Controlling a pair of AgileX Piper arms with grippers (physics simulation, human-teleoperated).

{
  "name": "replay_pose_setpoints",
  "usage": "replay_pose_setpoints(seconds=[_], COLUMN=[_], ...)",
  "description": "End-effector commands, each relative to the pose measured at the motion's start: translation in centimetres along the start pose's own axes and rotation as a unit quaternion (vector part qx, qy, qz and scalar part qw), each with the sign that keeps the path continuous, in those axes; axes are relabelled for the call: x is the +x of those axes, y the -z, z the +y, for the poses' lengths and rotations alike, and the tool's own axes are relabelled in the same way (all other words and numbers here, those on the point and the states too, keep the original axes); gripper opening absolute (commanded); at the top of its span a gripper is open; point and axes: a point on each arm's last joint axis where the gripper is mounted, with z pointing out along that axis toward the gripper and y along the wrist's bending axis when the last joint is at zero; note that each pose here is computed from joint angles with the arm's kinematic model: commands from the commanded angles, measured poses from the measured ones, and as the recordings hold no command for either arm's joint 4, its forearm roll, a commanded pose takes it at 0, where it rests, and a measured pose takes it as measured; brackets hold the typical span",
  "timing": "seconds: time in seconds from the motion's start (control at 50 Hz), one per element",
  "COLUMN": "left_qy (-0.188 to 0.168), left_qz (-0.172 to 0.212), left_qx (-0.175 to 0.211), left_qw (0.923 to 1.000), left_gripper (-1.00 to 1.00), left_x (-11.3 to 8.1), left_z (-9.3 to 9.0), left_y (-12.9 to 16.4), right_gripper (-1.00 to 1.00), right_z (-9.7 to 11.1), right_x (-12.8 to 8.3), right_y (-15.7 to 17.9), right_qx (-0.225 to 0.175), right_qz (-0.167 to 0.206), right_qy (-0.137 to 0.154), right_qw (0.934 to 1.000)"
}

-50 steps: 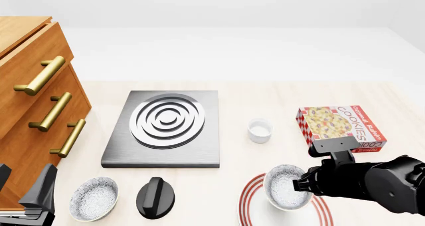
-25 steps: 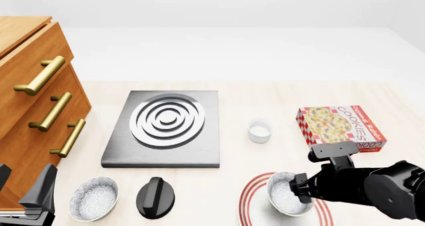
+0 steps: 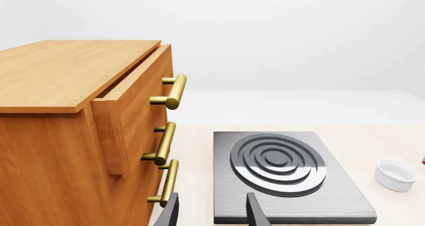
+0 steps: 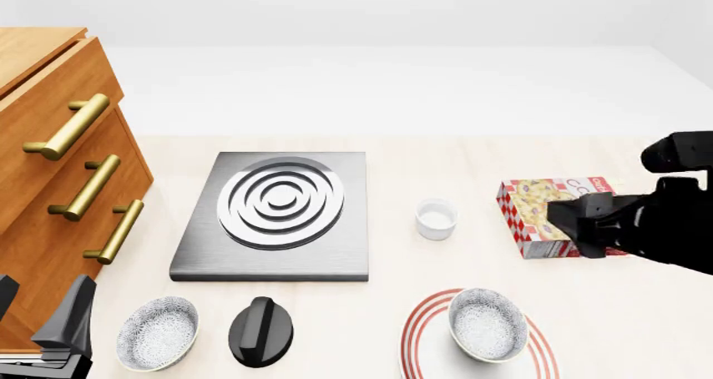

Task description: Pick the akita bowl between the plate and the ramekin and place it on the plate.

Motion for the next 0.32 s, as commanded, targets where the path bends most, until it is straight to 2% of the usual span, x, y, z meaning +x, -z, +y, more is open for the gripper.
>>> replay_pose_setpoints(seconds=[0.02,0.04,0.06,0.08,0.1,0.12,0.14,0.16,0.18,0.2,0.22,0.24,0.3,0.32], left_qy=[0.000,0.000,0.000,0.000,0.000,0.000,0.000,0.000,0.000,0.000,0.000,0.000,0.000,0.000], left_qz=[0.000,0.000,0.000,0.000,0.000,0.000,0.000,0.000,0.000,0.000,0.000,0.000,0.000,0.000], left_qx=[0.000,0.000,0.000,0.000,0.000,0.000,0.000,0.000,0.000,0.000,0.000,0.000,0.000,0.000], left_qw=[1.0000,1.0000,1.0000,1.0000,1.0000,1.0000,1.0000,1.0000,1.0000,1.0000,1.0000,1.0000,1.0000,1.0000], left_gripper=[1.00,1.00,1.00,1.00,1.00,1.00,1.00,1.00,1.00,1.00,1.00,1.00,1.00,1.00], left_x=[0.0,0.0,0.0,0.0,0.0,0.0,0.0,0.0,0.0,0.0,0.0,0.0,0.0,0.0], left_z=[0.0,0.0,0.0,0.0,0.0,0.0,0.0,0.0,0.0,0.0,0.0,0.0,0.0,0.0], left_y=[0.0,0.0,0.0,0.0,0.0,0.0,0.0,0.0,0.0,0.0,0.0,0.0,0.0,0.0], right_gripper=[1.00,1.00,1.00,1.00,1.00,1.00,1.00,1.00,1.00,1.00,1.00,1.00,1.00,1.00], right_z=[0.9,1.1,1.1,0.5,0.1,0.1,-0.1,-0.1,0.0,0.0,0.0,-0.1,-0.3,-0.3], right_x=[-0.1,0.6,1.1,3.1,4.1,4.1,5.3,5.3,5.7,6.0,5.9,6.0,6.0,6.1], right_y=[11.0,11.7,11.4,12.2,11.9,11.9,10.5,10.5,9.8,9.8,10.3,10.8,11.7,11.8], right_qx=[-0.085,-0.130,-0.147,-0.149,-0.111,-0.111,-0.084,-0.084,-0.110,-0.125,-0.135,-0.137,-0.117,-0.125], right_qz=[-0.206,-0.227,-0.227,-0.278,-0.296,-0.296,-0.304,-0.304,-0.304,-0.310,-0.317,-0.330,-0.349,-0.350], right_qy=[0.026,0.011,0.004,0.037,0.066,0.066,0.072,0.072,0.047,0.031,0.027,0.035,0.079,0.080], right_qw=[0.9745,0.9651,0.9627,0.9482,0.9464,0.9464,0.9462,0.9462,0.9451,0.9419,0.9385,0.9333,0.9264,0.9251])
